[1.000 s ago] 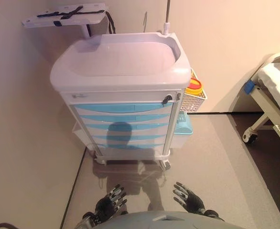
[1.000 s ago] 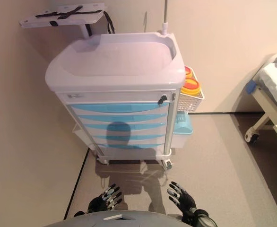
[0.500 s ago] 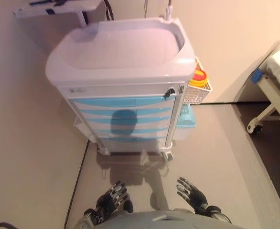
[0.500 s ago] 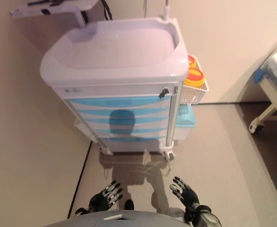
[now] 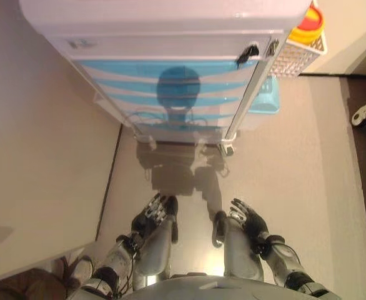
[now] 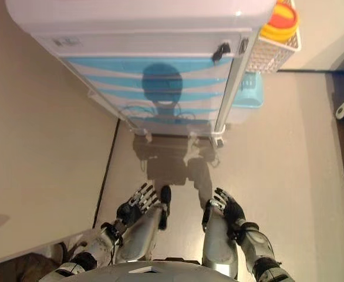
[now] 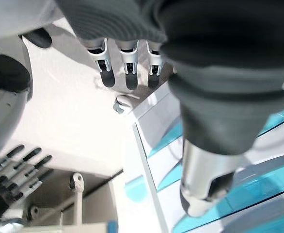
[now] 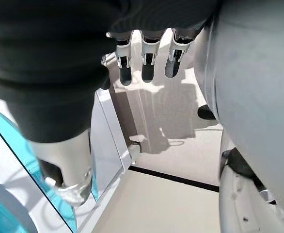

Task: Open the drawer and pick up the medicine

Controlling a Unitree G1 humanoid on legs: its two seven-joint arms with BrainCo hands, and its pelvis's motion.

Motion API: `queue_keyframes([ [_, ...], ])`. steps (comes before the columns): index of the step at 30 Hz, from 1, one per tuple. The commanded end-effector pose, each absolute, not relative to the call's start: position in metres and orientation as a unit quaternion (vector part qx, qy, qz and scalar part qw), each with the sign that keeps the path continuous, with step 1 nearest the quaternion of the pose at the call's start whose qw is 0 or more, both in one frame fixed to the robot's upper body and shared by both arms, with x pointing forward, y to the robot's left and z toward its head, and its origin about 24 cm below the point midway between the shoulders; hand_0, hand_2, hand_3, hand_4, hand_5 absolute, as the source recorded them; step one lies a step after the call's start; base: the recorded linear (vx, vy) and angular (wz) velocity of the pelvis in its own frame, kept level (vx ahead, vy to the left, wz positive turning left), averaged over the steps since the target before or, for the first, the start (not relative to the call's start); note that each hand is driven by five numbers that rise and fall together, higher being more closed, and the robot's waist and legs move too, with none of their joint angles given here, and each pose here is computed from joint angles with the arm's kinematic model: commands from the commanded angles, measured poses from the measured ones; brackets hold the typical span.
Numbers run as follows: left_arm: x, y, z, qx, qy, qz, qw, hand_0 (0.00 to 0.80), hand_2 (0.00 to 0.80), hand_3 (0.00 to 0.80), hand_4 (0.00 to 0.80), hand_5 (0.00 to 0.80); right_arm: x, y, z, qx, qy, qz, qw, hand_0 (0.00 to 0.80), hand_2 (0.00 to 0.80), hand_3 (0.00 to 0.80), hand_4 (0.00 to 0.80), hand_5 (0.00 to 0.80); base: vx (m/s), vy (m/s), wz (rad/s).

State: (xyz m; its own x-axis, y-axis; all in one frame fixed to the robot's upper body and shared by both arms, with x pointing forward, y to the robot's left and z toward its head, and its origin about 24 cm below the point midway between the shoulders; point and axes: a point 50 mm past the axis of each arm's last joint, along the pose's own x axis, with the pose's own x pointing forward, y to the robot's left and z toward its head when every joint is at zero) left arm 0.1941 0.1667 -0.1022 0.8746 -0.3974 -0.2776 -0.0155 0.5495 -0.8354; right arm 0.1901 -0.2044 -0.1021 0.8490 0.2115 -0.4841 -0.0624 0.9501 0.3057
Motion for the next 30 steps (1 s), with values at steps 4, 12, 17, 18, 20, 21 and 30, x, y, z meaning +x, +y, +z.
queue_keyframes([
  [4, 0.208, 0.145, -0.078, -0.594, 0.119, -0.156, 0.780, 0.000, 0.000, 0.000, 0.000, 0.000, 0.174, -0.187, -0.103, 0.155, 0.268, 0.098, 0.946, 0.000, 0.000, 0.000, 0.000, 0.000, 0.063, 0.010, -0.18],
  [12, 0.239, 0.133, -0.050, -0.663, 0.043, -0.188, 0.723, 0.000, 0.000, 0.000, 0.000, 0.000, 0.174, -0.181, -0.099, 0.163, 0.267, 0.111, 0.943, 0.000, 0.000, 0.000, 0.000, 0.000, 0.053, 0.037, -0.12],
  [17, 0.268, 0.130, -0.020, -0.668, -0.019, -0.216, 0.712, 0.000, 0.000, 0.000, 0.000, 0.000, 0.178, -0.179, -0.095, 0.167, 0.265, 0.117, 0.942, 0.000, 0.000, 0.000, 0.000, 0.000, 0.015, 0.053, -0.06],
  [18, 0.273, 0.128, -0.013, -0.670, -0.030, -0.223, 0.707, 0.000, 0.000, 0.000, 0.000, 0.000, 0.178, -0.179, -0.095, 0.167, 0.265, 0.118, 0.942, 0.000, 0.000, 0.000, 0.000, 0.000, 0.031, 0.059, -0.15],
  [20, 0.284, 0.128, 0.000, -0.674, -0.054, -0.232, 0.699, 0.000, 0.000, 0.000, 0.000, 0.000, 0.179, -0.180, -0.094, 0.169, 0.267, 0.117, 0.942, 0.000, 0.000, 0.000, 0.000, 0.000, 0.038, 0.059, -0.17],
  [21, 0.290, 0.127, 0.007, -0.675, -0.068, -0.237, 0.696, 0.000, 0.000, 0.000, 0.000, 0.000, 0.179, -0.180, -0.094, 0.170, 0.268, 0.117, 0.941, 0.000, 0.000, 0.000, 0.000, 0.000, 0.040, 0.051, -0.10],
  [30, 0.332, 0.140, 0.071, -0.669, -0.161, -0.261, 0.677, 0.000, 0.000, 0.000, 0.000, 0.000, 0.180, -0.179, -0.093, 0.185, 0.265, 0.114, 0.940, 0.000, 0.000, 0.000, 0.000, 0.000, 0.022, 0.009, -0.08],
])
